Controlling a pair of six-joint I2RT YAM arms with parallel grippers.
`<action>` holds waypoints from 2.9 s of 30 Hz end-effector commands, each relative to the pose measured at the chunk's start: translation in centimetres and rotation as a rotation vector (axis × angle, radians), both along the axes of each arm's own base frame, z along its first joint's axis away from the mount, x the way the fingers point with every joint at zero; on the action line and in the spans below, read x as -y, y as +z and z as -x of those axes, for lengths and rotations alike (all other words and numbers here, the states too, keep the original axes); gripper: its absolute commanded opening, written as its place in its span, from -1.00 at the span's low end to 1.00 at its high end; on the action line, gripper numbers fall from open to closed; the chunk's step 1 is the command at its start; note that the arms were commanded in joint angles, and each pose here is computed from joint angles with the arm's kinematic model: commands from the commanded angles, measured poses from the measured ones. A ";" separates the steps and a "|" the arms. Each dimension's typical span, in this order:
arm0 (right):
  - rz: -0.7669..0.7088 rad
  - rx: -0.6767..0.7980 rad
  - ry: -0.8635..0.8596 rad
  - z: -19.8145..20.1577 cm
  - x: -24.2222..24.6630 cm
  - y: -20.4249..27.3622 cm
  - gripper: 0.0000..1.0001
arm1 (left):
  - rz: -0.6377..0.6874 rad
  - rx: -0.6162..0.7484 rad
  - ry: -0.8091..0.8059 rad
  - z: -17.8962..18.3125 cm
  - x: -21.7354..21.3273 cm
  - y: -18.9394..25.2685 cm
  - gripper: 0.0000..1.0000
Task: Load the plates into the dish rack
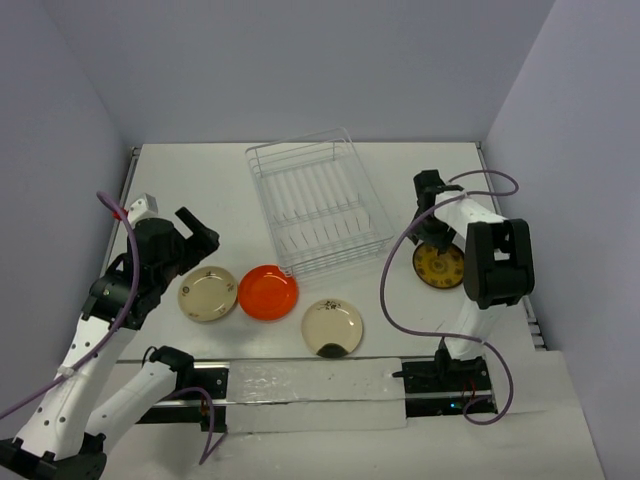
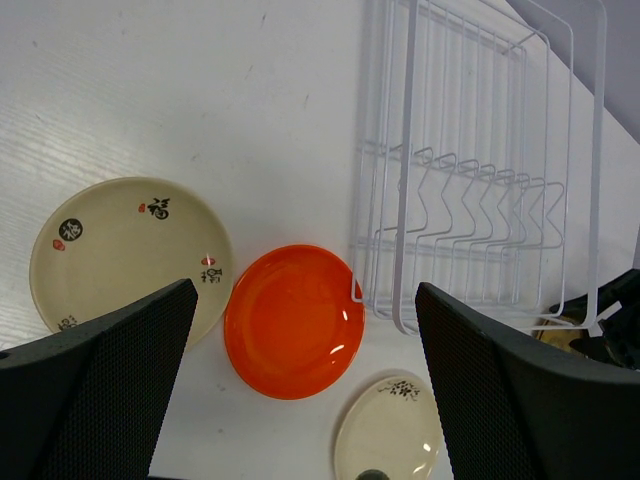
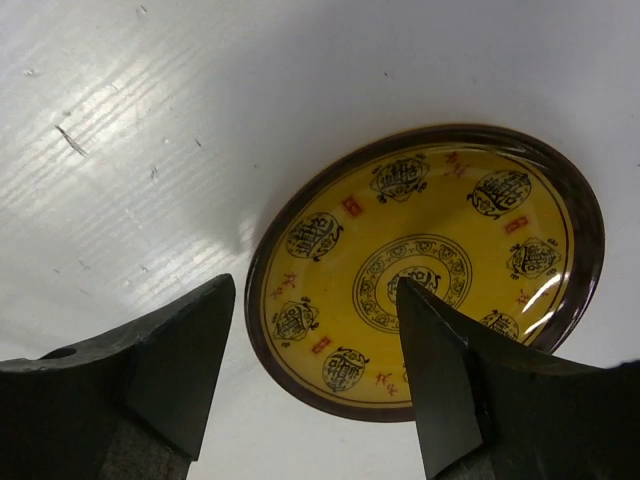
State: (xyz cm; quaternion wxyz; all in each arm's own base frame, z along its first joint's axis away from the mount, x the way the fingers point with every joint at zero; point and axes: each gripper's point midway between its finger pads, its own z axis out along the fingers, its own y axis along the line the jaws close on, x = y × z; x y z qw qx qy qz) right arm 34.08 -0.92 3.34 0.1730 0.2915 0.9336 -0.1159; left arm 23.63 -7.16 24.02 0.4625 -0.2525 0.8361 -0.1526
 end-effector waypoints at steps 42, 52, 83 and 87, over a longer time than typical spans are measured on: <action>0.160 0.341 0.048 -1.0 0.4 14.9 -1.00 | 0.021 0.058 -0.008 -0.9 0.4 1.9 0.99; -0.250 0.908 0.863 -0.7 -12.3 32.8 -1.00 | 0.012 0.060 0.013 -0.9 -0.1 1.9 0.99; -0.838 0.560 1.452 -4.8 -23.8 26.7 -1.00 | -0.045 0.055 0.052 -0.4 -1.5 3.2 0.99; -0.867 0.544 1.422 -4.9 -22.6 25.4 -1.00 | -0.053 0.048 0.066 -0.8 -1.6 2.9 0.99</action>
